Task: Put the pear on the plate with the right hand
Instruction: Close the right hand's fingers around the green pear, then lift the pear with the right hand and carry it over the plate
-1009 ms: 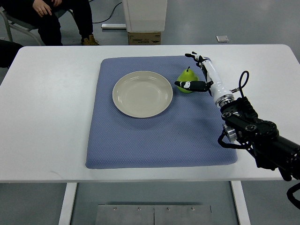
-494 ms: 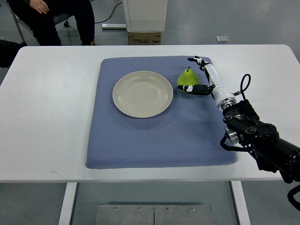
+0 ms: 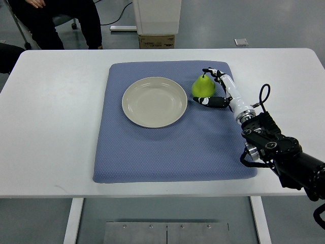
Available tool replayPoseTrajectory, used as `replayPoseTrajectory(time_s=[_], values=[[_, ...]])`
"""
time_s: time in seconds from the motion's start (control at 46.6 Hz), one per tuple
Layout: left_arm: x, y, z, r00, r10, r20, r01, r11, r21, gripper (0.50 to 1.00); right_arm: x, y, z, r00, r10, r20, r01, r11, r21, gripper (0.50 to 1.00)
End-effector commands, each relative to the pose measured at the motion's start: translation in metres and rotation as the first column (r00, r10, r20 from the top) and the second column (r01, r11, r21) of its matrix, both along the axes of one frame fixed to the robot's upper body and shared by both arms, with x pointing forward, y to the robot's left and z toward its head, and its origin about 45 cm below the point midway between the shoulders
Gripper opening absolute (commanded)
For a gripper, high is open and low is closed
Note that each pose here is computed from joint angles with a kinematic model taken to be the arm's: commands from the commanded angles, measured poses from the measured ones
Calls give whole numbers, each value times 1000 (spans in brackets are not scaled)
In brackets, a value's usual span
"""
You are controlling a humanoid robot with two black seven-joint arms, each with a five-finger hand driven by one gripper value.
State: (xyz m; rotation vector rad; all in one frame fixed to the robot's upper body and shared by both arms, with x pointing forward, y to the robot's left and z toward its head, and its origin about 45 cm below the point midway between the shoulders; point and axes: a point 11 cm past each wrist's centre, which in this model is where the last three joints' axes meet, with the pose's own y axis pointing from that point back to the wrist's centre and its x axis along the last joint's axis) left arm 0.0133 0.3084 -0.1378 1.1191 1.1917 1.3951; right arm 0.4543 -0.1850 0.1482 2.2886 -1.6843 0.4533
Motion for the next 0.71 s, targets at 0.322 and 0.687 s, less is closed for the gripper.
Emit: replayPoseTrajectory(time_s=[0.322, 0.687], values=[[0, 0, 0, 1000, 0, 0, 0, 1000, 0, 1000, -4, 2, -6, 999, 31, -9, -31, 999, -42, 533], [0, 0, 0, 1000, 0, 0, 0, 1000, 0, 1000, 3, 1, 5, 1000, -3, 7, 3, 1000, 9, 500]])
